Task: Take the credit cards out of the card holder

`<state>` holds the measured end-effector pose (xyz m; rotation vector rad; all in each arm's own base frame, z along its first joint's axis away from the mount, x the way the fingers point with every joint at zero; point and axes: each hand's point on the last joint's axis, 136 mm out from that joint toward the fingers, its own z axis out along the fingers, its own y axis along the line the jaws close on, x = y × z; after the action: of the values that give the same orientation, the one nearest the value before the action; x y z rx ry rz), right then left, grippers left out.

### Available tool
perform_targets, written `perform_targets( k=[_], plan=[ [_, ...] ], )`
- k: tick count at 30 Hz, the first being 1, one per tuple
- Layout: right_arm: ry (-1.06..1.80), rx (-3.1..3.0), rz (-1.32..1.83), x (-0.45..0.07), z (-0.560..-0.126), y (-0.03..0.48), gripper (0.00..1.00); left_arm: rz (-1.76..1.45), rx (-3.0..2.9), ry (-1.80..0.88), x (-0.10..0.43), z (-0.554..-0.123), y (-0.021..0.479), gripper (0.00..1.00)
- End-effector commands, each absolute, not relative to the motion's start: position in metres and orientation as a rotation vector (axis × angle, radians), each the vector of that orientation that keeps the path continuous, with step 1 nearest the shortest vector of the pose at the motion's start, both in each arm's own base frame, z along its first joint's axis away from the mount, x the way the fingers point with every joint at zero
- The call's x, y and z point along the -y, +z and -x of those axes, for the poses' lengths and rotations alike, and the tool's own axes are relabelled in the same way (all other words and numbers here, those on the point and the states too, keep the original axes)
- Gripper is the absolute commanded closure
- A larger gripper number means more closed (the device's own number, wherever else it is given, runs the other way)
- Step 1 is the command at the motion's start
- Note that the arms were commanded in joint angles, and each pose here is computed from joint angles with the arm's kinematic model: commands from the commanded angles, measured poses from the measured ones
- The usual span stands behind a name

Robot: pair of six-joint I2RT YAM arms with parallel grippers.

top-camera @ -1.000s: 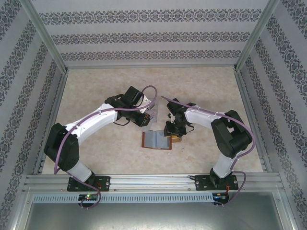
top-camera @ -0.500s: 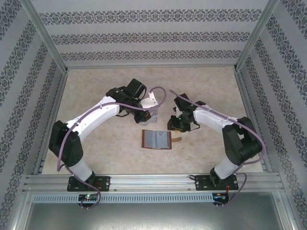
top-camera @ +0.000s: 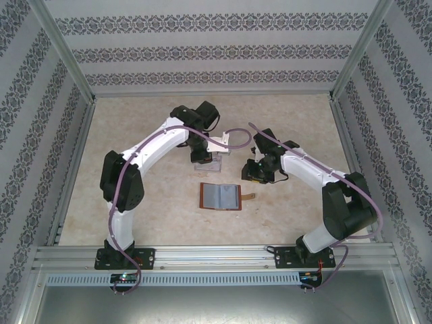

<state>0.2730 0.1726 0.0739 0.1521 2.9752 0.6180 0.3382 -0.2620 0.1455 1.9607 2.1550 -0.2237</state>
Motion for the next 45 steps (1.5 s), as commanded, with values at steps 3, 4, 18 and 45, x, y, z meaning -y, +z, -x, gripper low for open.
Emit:
perform_targets(
  k=[3,4,18,45],
  plan=[
    [0.58,-2.98,-0.169,-0.157,-0.264,0.075,0.64,-2.096,-2.038,-0.143,0.255,-0.359,0.153,1.0],
    [0.577,-2.982,-0.172,-0.155,-0.262,0.074,0.65,-2.102,-2.029,-0.127,0.255,-0.364,0.153,1.0],
    [0.577,-2.987,-0.243,-0.141,-0.264,0.068,0.64,-2.162,-2.042,-0.016,0.253,-0.409,0.124,1.0],
    [0.581,-3.014,-0.273,-0.134,-0.268,0.058,0.64,-2.241,-2.099,0.062,0.247,-0.425,0.087,0.81]
  ],
)
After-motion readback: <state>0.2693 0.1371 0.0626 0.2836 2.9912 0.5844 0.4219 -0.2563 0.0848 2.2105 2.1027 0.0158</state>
